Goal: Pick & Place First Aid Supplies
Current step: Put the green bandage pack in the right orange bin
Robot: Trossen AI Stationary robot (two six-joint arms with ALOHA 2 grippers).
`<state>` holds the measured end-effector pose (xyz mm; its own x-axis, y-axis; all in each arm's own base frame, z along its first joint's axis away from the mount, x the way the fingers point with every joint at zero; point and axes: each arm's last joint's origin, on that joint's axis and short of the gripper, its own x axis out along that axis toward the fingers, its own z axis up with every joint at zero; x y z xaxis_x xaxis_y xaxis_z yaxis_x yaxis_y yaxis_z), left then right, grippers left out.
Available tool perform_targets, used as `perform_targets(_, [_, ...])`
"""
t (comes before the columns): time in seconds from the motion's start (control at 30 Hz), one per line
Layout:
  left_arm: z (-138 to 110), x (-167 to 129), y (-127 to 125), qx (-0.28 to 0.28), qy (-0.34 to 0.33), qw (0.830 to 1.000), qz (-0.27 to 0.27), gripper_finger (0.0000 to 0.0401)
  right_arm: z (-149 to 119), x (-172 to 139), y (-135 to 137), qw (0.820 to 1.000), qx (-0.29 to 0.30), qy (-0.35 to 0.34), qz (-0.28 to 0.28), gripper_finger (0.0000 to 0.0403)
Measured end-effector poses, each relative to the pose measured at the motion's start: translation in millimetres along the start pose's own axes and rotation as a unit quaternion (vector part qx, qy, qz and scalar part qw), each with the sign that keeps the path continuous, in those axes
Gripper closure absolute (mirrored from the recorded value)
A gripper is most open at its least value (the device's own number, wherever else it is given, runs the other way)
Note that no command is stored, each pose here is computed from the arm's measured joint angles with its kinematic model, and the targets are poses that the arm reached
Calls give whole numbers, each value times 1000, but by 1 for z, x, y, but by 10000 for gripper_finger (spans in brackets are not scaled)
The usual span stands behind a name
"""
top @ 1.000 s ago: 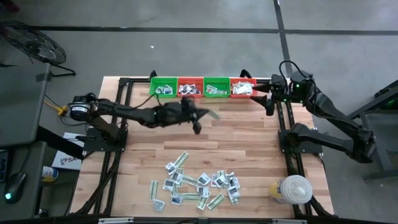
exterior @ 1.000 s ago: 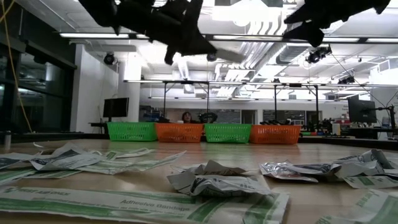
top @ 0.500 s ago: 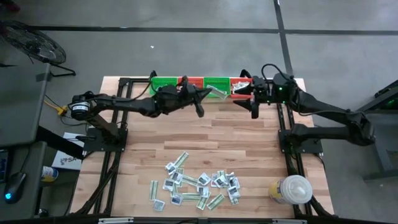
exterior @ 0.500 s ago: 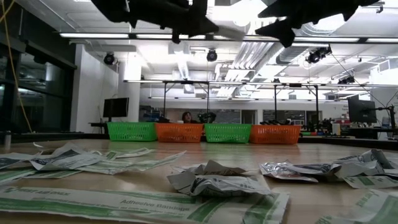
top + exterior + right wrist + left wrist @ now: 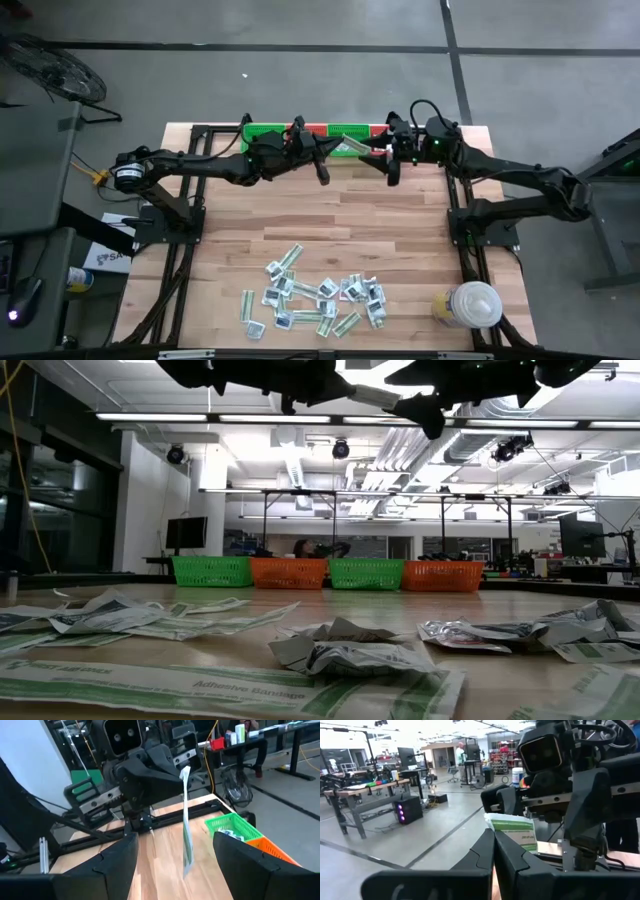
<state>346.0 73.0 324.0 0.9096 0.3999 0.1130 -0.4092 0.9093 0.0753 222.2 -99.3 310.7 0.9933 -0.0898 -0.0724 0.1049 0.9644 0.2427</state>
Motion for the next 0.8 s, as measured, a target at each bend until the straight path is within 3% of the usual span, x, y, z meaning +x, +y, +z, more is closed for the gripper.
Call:
perform_targets(0.2, [0,0,0,0,-1,1000,-6,401,-6,10,-5,1000,12,4,-1,168])
perform_targets(0.67, [0,0,-1,0,-2,1000,-15,401,-2,12,-5,1000,3,-17,4,384])
perform_targets(0.8, [0,0,-1,0,-2,1000,-16,401,-2,12,-5,1000,0,-17,4,398])
